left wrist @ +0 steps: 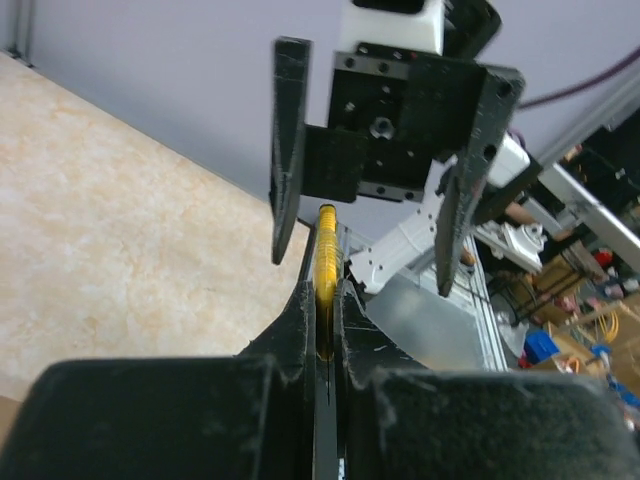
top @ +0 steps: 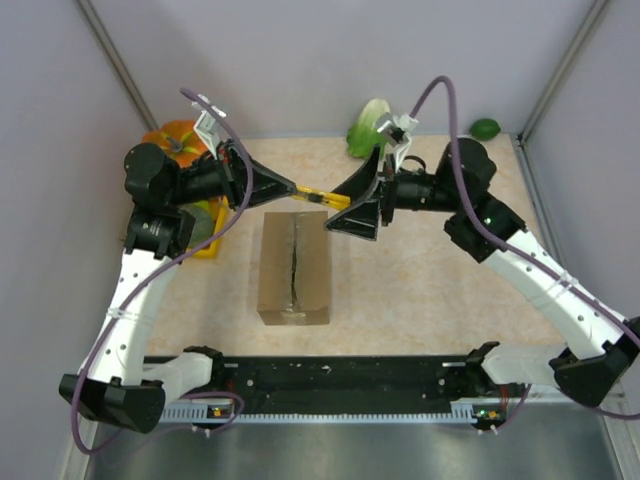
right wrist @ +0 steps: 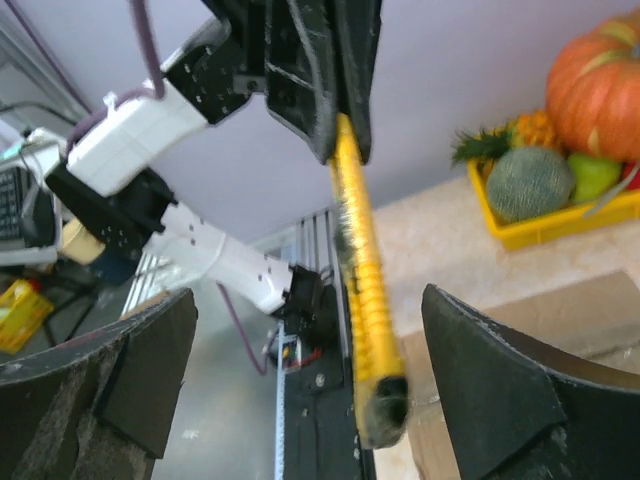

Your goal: Unpack the express box

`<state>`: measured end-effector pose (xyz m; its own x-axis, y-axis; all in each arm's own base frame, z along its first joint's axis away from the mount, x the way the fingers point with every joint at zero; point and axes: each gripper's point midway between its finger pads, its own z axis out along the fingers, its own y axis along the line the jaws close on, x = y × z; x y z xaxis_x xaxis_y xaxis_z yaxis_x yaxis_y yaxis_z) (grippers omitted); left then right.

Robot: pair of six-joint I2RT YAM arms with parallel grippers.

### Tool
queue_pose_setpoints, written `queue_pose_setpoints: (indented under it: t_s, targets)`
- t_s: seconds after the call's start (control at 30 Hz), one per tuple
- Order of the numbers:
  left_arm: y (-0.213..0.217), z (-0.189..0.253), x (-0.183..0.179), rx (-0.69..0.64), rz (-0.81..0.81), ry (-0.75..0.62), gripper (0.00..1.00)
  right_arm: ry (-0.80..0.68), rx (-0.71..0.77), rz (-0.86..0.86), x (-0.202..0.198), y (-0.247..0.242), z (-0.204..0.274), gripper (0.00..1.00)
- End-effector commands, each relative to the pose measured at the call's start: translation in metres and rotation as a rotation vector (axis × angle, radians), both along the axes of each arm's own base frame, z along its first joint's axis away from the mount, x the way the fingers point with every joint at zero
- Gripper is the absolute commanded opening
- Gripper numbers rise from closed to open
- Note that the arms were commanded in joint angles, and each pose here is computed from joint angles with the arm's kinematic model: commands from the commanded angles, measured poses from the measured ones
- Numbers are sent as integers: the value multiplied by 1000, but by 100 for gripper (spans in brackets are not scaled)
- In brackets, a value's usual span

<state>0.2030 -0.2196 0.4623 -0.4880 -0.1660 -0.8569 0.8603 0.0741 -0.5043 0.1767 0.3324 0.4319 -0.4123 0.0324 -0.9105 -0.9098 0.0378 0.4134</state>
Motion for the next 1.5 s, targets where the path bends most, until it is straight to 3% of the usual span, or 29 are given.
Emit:
queue_pose_setpoints:
  t_s: [0.0,0.2,0.33,0.5,0.63,0.83,1.1,1.47]
  targets:
    - [9,43,18,-98,216,-20,0,-91,346,-47,-18,-15,81,94]
    - [19,82,6,-273,278,-11,0,-21,464,-109,-10,-2,109,93]
    - [21,86,7,-328,291,35,0,95,587,-83,-4,1,132,93]
    - [23,90,5,-419,317,52,0,140,646,-20,-8,8,155,84]
    - [24,81,11,-443,357,81,0,162,652,-78,3,7,161,84]
    - [29,81,13,-486,424,16,0,214,625,-116,11,10,159,85]
    - [17,73,18,-476,392,25,0,219,548,-133,18,20,147,61]
    - [16,71,24,-444,414,44,0,231,438,-133,23,34,125,52]
